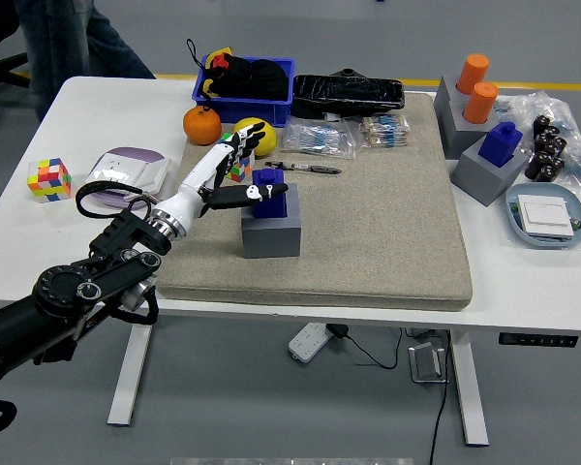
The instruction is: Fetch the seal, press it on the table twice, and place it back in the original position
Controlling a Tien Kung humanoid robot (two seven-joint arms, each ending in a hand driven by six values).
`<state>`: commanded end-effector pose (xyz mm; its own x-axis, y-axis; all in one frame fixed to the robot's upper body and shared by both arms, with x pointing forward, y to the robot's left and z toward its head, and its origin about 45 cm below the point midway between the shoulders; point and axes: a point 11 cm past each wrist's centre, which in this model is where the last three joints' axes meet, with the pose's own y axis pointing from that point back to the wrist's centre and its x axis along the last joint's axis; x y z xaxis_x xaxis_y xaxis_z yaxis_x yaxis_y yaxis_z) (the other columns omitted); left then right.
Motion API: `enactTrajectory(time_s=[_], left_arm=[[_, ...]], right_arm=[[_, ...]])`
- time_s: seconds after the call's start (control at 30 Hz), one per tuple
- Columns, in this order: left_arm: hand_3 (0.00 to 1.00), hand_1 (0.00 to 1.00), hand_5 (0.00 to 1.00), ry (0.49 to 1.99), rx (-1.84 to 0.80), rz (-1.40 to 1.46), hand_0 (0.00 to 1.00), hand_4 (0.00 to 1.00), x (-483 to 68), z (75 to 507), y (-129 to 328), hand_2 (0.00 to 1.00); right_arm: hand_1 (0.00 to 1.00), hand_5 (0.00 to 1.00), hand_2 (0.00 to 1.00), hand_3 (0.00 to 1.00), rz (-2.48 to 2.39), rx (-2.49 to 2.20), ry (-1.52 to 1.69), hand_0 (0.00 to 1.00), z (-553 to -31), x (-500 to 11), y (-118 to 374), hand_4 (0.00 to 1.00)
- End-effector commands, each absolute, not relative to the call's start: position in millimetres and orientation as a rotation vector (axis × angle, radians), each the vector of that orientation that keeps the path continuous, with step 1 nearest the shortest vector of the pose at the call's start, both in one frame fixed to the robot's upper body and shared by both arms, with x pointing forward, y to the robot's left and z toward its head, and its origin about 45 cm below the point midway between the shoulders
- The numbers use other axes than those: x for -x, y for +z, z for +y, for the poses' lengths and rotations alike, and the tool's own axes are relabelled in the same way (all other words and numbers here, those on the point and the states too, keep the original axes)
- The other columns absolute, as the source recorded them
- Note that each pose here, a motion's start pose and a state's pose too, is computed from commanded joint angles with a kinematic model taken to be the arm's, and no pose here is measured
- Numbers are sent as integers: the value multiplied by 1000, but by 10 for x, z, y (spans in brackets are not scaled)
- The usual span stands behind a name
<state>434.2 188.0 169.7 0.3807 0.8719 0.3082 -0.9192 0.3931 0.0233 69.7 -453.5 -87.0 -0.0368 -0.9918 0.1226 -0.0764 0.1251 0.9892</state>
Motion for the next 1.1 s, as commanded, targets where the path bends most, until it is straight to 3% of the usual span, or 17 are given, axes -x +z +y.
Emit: enactTrajectory(time_s=[0.2, 0.5, 0.53, 0.77, 1.1], left_arm=[[998, 998, 510, 1223, -169, -235, 998, 998, -4365, 2120, 1800, 998], [998, 998, 509, 1493, -147, -190, 998, 998, -4321, 3017, 1781, 998], [981, 971, 439, 1516, -157, -187, 944, 998, -4300, 3114, 1760, 965], [972, 960, 429, 1596, -252, -158, 938, 998, -4102, 3641, 1592, 954], [966, 942, 421, 1681, -245, -136, 935, 998, -4004, 3951, 1583, 941]], right_arm=[[801, 562, 751, 759, -1351, -1156, -1102, 881, -4545, -693, -867, 837], [801, 562, 751, 758, -1351, -1149, -1103, 881, -4563, -663, -866, 837], [800, 560, 750, 758, -1353, -1150, -1103, 881, -4561, -672, -865, 838], [800, 560, 749, 757, -1373, -1151, -1091, 881, -4599, -731, -840, 838], [800, 560, 748, 758, -1376, -1137, -1089, 880, -4640, -692, -831, 838]])
